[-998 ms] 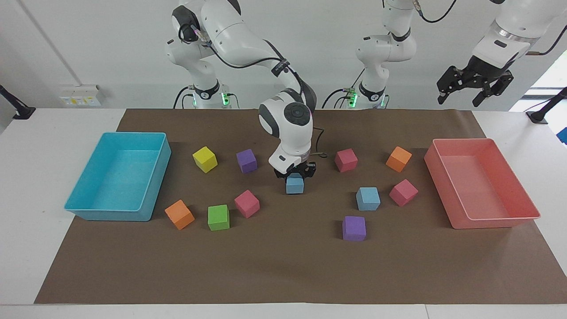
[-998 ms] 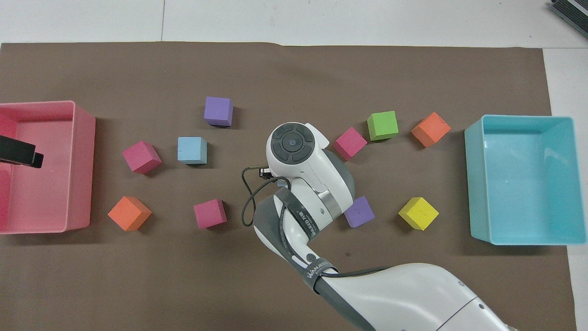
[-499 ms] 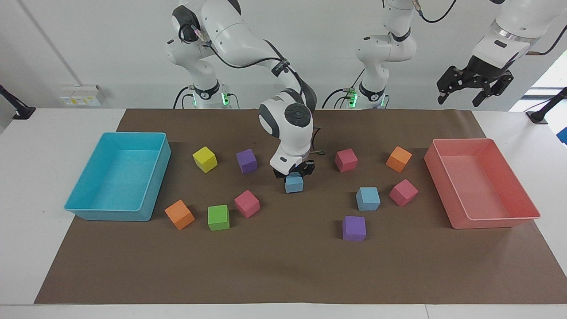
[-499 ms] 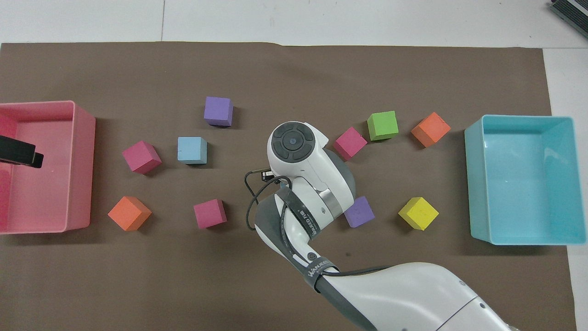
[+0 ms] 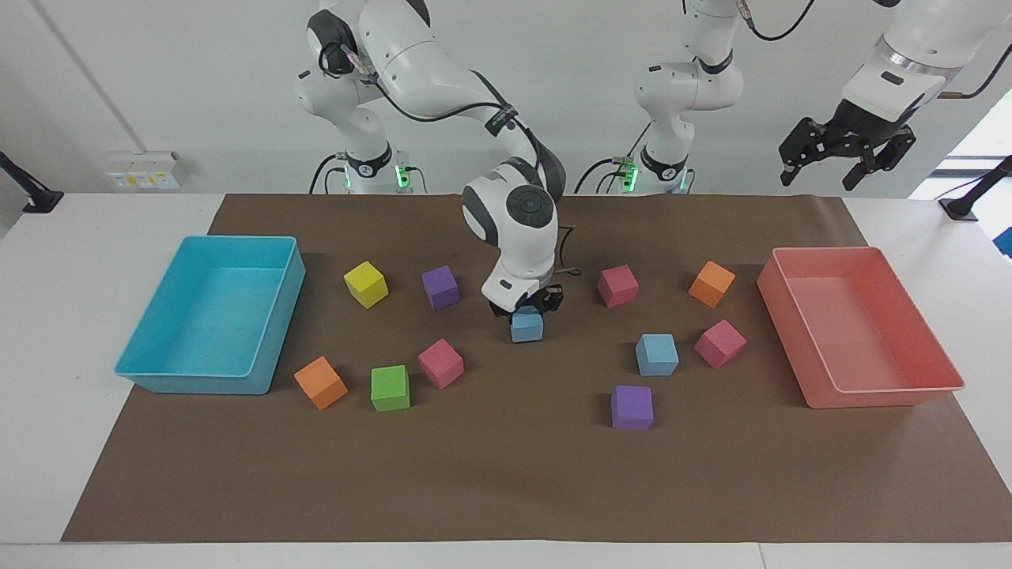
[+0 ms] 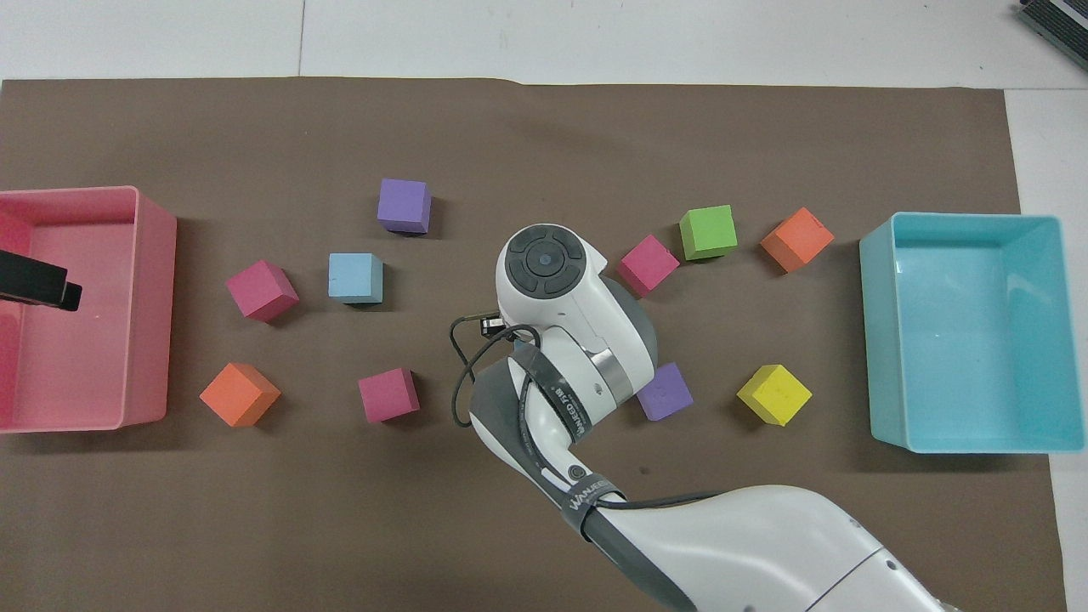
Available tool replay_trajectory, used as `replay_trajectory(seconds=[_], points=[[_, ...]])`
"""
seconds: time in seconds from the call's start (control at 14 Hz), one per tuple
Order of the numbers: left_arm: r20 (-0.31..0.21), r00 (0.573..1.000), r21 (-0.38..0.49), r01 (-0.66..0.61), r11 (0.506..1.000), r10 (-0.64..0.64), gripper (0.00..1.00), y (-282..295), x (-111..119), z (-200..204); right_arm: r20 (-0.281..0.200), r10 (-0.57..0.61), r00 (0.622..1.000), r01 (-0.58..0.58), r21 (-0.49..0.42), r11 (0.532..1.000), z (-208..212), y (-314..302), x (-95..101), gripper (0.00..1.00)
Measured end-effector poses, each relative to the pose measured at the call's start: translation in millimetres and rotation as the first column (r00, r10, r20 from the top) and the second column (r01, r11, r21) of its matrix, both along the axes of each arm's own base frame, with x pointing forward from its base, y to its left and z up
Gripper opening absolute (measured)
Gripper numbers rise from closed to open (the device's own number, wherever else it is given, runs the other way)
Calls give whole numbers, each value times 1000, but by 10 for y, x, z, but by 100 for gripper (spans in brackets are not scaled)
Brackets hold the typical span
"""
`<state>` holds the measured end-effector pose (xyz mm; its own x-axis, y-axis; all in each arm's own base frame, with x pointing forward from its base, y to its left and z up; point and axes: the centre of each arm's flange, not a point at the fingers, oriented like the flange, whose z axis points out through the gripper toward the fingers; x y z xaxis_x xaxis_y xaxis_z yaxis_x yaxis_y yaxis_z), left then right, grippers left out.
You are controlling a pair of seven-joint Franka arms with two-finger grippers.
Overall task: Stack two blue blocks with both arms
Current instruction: 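Lower the light blue cube at the table center and open the right gripper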
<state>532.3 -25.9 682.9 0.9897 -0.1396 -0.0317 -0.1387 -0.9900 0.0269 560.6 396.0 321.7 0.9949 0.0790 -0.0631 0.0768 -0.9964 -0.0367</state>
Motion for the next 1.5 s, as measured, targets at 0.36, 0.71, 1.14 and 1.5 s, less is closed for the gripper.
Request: replay_trajectory(seconds=[0.36, 0.71, 1.14, 1.5], points=[[0, 1000, 0, 2, 1000, -2, 100, -10, -1, 0, -9, -7, 1000, 7, 6, 1000, -79, -11, -27, 59], [0, 1000, 0, 5, 1000, -5, 100, -26, -1, 0, -13, -5, 1000, 5, 3, 1000, -113, -21, -39, 76], [0, 1000, 0, 5, 1000, -5, 100, -28, -2, 0, 35, -18, 999, 17, 29, 999, 155, -65, 45, 100], [-11, 1000, 0, 6, 1000, -6, 100, -28, -14, -10, 80, -81, 994, 77, 53, 996, 673, -456, 234, 100]])
